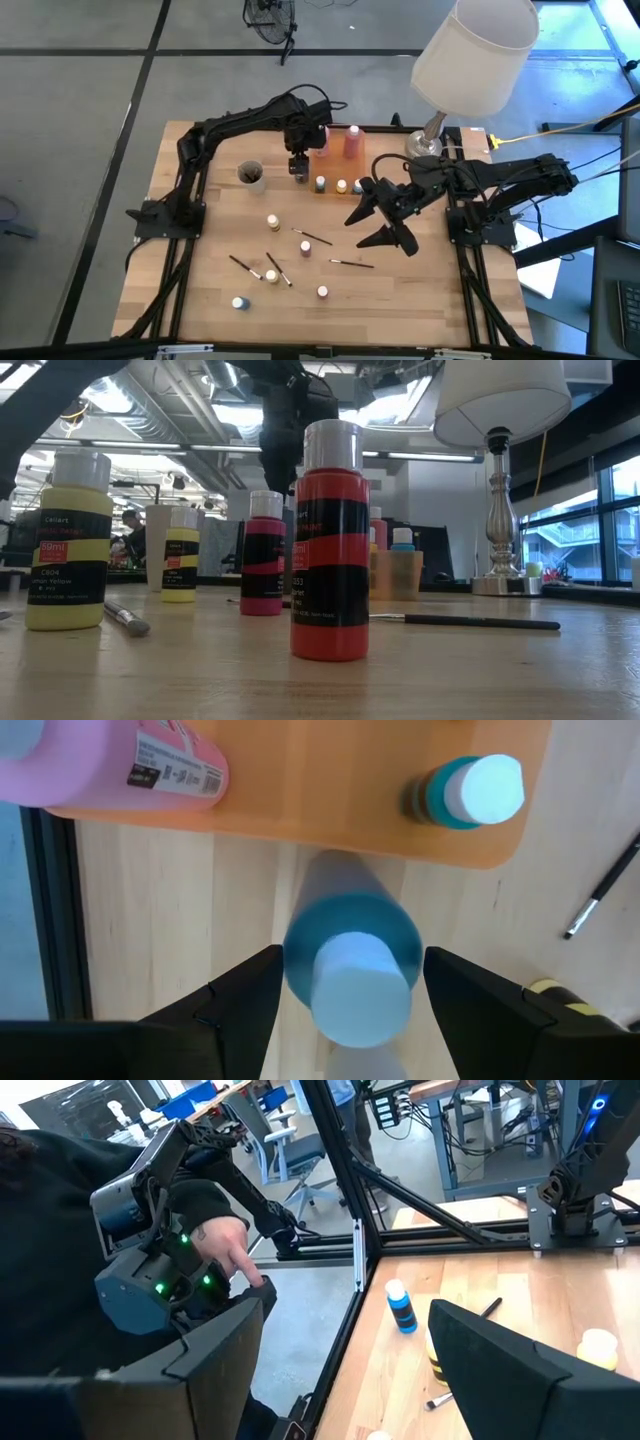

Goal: Pick & Place Paint Supplies
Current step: Put the large black paint bottle into the orange bin

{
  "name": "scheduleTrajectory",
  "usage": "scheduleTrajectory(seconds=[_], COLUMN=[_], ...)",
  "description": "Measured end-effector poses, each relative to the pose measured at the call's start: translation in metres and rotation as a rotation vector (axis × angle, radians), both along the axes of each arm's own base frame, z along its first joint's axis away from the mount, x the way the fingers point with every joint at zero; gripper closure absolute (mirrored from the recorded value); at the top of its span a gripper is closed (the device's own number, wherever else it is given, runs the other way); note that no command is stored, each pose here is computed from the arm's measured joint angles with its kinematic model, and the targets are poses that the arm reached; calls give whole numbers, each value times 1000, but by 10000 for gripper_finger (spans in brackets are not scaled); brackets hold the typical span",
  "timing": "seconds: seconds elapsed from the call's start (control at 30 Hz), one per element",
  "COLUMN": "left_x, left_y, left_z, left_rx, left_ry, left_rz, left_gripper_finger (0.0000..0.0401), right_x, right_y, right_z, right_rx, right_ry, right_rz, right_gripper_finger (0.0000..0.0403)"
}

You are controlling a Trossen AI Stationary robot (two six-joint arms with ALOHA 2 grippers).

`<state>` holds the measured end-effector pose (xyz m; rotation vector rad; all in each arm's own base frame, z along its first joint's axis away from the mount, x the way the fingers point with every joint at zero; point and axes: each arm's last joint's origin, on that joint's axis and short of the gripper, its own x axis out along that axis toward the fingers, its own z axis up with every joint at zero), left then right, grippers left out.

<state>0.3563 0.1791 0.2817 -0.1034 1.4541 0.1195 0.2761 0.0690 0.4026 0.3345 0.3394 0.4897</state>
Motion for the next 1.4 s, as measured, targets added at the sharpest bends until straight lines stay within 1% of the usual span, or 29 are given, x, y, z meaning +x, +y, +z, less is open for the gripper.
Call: scheduleTrajectory(seconds=[0.1, 0.2, 0.4, 0.53, 0.6, 0.77, 0.9, 1.07, 1.2, 1.4], left_x=[0, 1, 1, 2, 1, 4, 4, 3, 4, 2], left_y=[0, 1, 1, 1, 1, 2, 1, -3, -8, -15], left_z=[-1, 0, 0, -1, -2, -11, -12, -12, -12, 2], left_rx=[6, 9, 11, 6, 0, -22, -18, -16, 5, 39], left_ry=[4, -3, -6, -4, 5, 43, 57, 78, 107, 94], left_rz=[5, 5, 8, 27, 41, 42, 45, -15, -34, -66], left_gripper_finger=[164, 178, 230, 271, 283, 283, 283, 283, 283, 283], right_x=[0, 0, -1, -1, -1, -3, -4, -5, -5, -5], right_y=[1, 2, 2, 2, 2, 2, 5, 7, 7, 7], right_z=[0, 0, 0, 0, 0, 2, 2, 2, 2, 3], right_rx=[0, 2, 6, 6, 8, 17, 17, 15, 15, 16], right_ry=[1, 3, 7, 7, 8, 5, 4, 3, 2, -9], right_rz=[5, 7, 18, 19, 19, 21, 31, 33, 31, 31], right_gripper_finger=[112, 112, 112, 112, 112, 112, 112, 112, 112, 112])
